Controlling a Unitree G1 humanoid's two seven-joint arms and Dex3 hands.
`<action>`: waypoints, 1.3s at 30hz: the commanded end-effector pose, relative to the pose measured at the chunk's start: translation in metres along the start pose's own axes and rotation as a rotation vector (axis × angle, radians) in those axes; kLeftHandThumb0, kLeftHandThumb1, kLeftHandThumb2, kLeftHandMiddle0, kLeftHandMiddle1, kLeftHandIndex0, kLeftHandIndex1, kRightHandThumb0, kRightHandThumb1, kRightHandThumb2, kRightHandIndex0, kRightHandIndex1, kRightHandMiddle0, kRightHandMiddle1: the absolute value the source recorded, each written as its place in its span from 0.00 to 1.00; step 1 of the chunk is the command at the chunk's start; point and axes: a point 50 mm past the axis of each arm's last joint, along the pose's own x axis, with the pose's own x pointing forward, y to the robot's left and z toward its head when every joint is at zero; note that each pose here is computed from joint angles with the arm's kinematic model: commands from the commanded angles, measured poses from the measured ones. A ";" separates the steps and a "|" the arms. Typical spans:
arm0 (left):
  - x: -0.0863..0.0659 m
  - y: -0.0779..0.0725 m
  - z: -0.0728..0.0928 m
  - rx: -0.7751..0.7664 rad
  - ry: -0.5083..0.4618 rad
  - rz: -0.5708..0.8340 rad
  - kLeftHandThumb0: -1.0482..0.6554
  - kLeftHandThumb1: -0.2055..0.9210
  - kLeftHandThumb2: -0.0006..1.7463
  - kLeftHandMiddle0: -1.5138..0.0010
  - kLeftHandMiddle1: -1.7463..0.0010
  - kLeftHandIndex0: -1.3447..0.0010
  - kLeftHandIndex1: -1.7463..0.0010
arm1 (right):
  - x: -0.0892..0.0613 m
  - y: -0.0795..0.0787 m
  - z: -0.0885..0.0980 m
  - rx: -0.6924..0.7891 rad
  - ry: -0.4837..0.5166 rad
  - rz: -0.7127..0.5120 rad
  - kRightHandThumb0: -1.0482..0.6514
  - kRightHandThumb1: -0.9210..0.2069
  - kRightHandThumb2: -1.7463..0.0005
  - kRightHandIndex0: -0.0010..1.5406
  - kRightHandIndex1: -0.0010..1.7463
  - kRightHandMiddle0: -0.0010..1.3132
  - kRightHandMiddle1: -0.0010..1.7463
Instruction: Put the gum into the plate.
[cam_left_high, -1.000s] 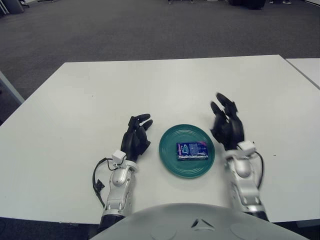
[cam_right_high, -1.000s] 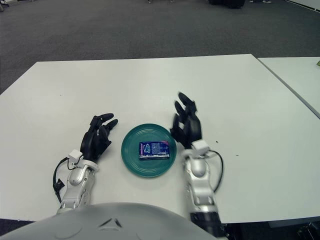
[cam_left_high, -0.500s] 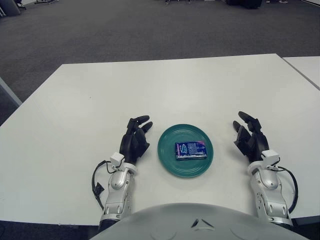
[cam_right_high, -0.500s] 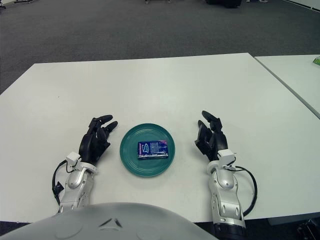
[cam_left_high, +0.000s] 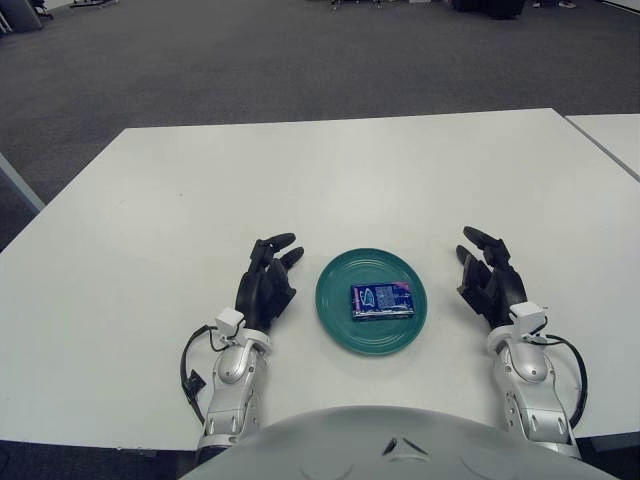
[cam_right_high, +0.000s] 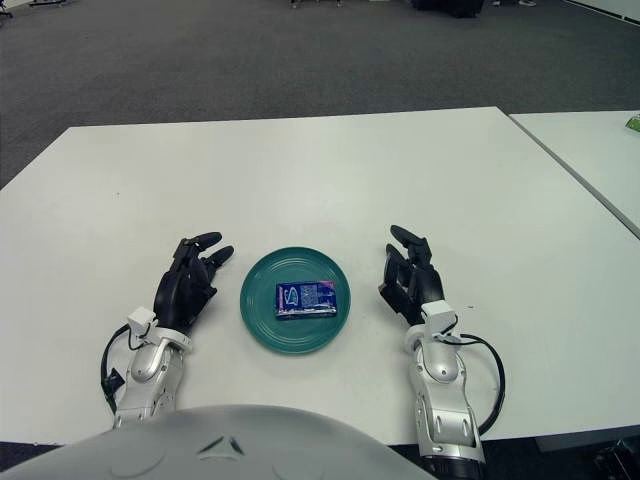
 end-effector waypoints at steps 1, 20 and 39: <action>-0.008 0.003 -0.010 0.003 0.074 0.032 0.07 1.00 0.52 0.77 0.50 0.90 0.31 | -0.005 0.002 -0.017 -0.010 0.112 -0.001 0.12 0.00 0.49 0.31 0.06 0.00 0.41; -0.009 0.005 -0.010 0.015 0.079 0.036 0.07 1.00 0.52 0.79 0.46 0.92 0.30 | -0.005 0.008 -0.021 -0.004 0.115 -0.004 0.15 0.00 0.51 0.34 0.06 0.00 0.46; -0.008 0.003 -0.009 0.025 0.075 0.038 0.07 1.00 0.53 0.78 0.47 0.92 0.31 | -0.007 0.010 -0.023 0.001 0.108 -0.007 0.16 0.00 0.52 0.35 0.06 0.00 0.48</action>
